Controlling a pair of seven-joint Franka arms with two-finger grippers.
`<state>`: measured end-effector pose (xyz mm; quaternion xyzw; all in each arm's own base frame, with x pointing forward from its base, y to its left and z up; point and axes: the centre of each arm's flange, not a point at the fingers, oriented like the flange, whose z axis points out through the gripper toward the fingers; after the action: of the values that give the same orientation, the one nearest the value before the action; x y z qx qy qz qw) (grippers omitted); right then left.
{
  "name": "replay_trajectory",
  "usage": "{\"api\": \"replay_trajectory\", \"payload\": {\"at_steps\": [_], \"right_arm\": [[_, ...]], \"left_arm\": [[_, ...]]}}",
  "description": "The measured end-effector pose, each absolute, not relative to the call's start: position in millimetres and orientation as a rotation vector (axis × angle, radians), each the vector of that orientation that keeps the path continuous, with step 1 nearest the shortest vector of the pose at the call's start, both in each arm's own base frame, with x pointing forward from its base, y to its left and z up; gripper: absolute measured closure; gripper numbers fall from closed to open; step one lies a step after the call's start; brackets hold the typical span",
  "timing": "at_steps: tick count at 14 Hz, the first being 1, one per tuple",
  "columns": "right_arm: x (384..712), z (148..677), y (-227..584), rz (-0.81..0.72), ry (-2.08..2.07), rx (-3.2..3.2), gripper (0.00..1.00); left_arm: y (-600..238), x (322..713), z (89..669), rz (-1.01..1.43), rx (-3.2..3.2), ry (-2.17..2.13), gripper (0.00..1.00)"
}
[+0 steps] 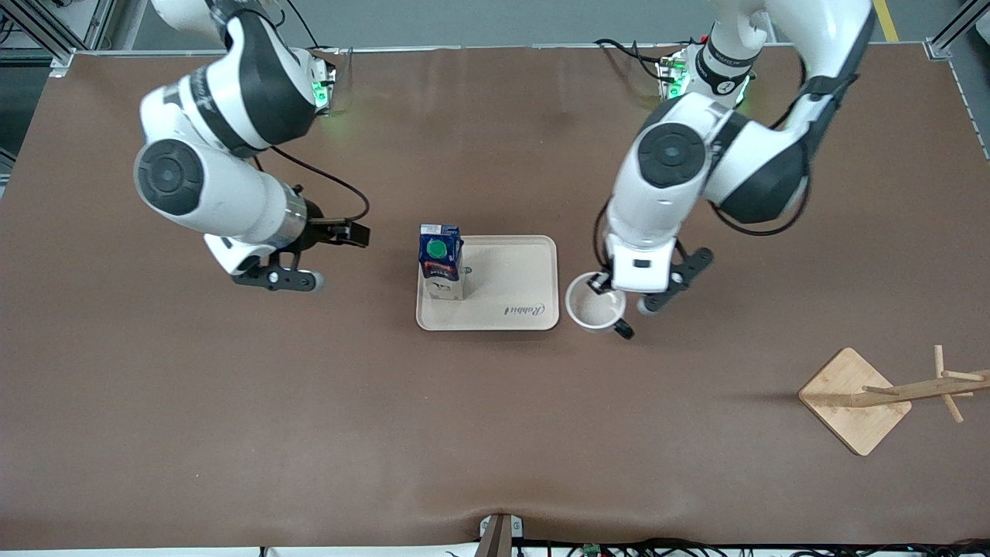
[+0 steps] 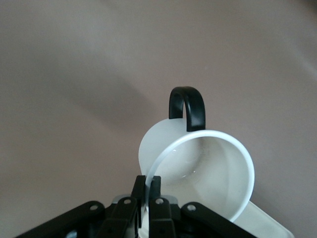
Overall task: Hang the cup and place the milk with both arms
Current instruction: 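Lift the mug with the left gripper while the right gripper grasps the milk, then carry the mug toward the wooden stand while the right gripper lifts the milk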
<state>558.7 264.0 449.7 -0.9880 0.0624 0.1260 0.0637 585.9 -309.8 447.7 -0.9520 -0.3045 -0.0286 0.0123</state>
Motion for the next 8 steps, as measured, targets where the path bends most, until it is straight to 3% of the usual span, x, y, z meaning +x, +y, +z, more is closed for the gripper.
{"api": "replay_trajectory", "payload": {"at_steps": [8], "right_arm": [[515, 376, 388, 0.326, 0.096, -3.026, 0.0]], "left_arm": [[-211, 620, 489, -0.139, -3.053, -0.469, 0.93]]}}
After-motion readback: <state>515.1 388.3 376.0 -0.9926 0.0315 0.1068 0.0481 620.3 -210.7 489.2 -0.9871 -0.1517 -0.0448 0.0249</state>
